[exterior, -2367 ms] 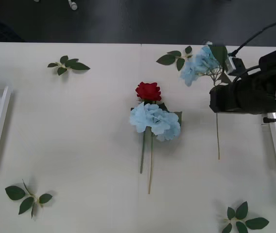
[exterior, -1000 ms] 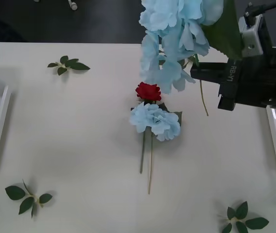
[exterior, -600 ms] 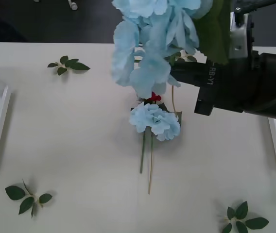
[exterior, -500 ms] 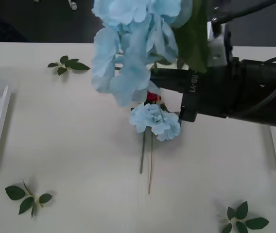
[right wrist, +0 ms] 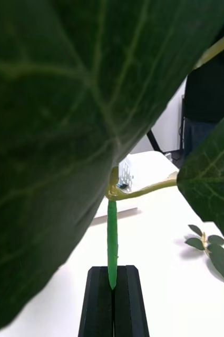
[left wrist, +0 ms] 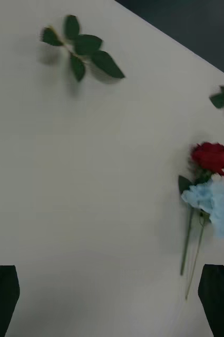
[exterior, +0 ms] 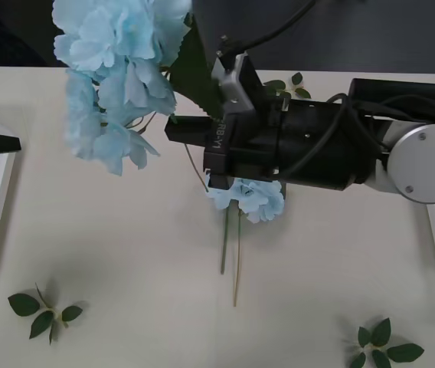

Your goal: Put the red flowers into the right box and the blue flowers into the left box

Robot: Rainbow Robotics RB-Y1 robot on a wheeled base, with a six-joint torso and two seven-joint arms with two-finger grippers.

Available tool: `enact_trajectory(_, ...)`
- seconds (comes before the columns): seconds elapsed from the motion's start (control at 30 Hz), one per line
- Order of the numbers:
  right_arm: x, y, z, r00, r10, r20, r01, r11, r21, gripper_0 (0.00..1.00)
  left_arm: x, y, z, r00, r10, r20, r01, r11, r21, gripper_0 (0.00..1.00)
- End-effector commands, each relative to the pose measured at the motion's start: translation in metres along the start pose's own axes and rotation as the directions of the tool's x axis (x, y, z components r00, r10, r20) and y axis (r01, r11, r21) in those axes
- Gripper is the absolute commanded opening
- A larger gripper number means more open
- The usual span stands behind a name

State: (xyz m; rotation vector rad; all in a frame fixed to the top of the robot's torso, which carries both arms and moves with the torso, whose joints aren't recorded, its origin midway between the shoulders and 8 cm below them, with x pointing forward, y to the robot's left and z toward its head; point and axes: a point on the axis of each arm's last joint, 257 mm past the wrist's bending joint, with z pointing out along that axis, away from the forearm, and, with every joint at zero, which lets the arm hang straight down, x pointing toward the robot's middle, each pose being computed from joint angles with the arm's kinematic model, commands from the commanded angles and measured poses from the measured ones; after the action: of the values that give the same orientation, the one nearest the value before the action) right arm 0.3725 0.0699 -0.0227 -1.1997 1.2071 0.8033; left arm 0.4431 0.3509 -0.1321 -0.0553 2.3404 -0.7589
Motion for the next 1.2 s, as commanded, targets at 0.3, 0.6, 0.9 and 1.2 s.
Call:
enact_trajectory(0.3, -0.016, 0.0, 0.072, 0.998, 0.018, 0.06, -0.017, 1.0, -0.025, 0.0, 0.033, -0.111, -0.011, 0.9, 0.43, 0.069, -0.419, 0.809, 0.412, 1.0)
enact_trajectory(0.6, -0.015, 0.006, 0.106, 0.997, 0.044, 0.068, -0.041, 0.998, -0.037, 0.0, 0.068, -0.156, -0.004, 0.776, 0.59, 0.222, -0.597, 0.574, 0.56, 1.0)
enact_trajectory(0.9, -0.007, 0.008, 0.109, 0.997, 0.057, 0.047, -0.055, 0.997, -0.047, 0.0, 0.073, -0.183, -0.003, 0.72, 0.615, 0.322, -0.658, 0.457, 0.598, 1.0)
enact_trajectory(1.2, -0.007, 0.008, 0.109, 0.997, 0.057, 0.047, -0.055, 0.997, -0.047, 0.0, 0.067, -0.195, 0.007, 0.724, 0.588, 0.361, -0.664, 0.453, 0.595, 1.0)
